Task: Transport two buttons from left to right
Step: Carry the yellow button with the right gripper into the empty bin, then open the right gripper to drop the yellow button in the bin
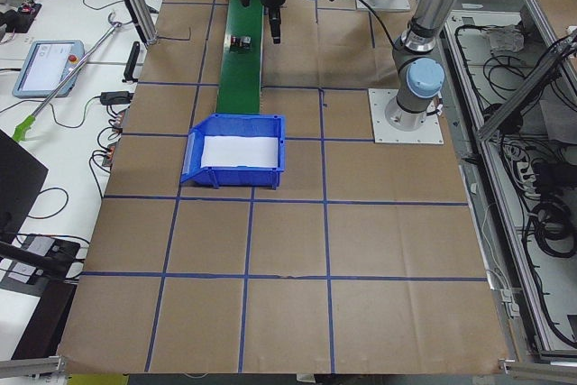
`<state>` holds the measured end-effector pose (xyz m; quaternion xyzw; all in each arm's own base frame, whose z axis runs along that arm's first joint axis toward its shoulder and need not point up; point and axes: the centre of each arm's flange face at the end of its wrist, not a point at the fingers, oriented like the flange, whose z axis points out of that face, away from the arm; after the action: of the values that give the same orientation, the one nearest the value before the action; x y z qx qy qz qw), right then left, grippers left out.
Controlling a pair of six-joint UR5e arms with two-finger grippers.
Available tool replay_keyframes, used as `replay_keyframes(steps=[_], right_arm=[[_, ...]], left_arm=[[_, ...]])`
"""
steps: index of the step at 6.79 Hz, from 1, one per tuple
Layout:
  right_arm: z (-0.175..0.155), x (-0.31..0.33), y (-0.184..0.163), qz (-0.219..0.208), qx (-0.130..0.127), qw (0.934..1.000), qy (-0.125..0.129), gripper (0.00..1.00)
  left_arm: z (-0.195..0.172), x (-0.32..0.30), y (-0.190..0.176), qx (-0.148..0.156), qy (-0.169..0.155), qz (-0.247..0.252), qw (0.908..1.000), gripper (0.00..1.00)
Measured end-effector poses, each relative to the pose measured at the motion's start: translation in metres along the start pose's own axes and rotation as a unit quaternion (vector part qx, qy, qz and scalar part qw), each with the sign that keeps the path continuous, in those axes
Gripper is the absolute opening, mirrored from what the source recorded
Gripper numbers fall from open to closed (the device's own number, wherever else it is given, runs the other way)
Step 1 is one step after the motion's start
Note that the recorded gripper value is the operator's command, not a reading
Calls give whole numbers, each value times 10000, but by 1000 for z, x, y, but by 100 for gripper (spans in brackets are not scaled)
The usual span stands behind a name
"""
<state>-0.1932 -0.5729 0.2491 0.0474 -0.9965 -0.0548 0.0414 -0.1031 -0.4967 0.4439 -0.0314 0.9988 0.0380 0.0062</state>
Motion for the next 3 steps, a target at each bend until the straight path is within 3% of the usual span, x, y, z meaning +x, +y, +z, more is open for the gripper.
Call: replay_keyframes(steps=[2,3], right_arm=[[18,6,-2,46,-104,9999,-104,13],[23,7,-2,67,-145,9998,-132,59]], left_arm=[[0,0,1,4,0,2,10000,100],[0,0,1,5,0,2,10000,100]])
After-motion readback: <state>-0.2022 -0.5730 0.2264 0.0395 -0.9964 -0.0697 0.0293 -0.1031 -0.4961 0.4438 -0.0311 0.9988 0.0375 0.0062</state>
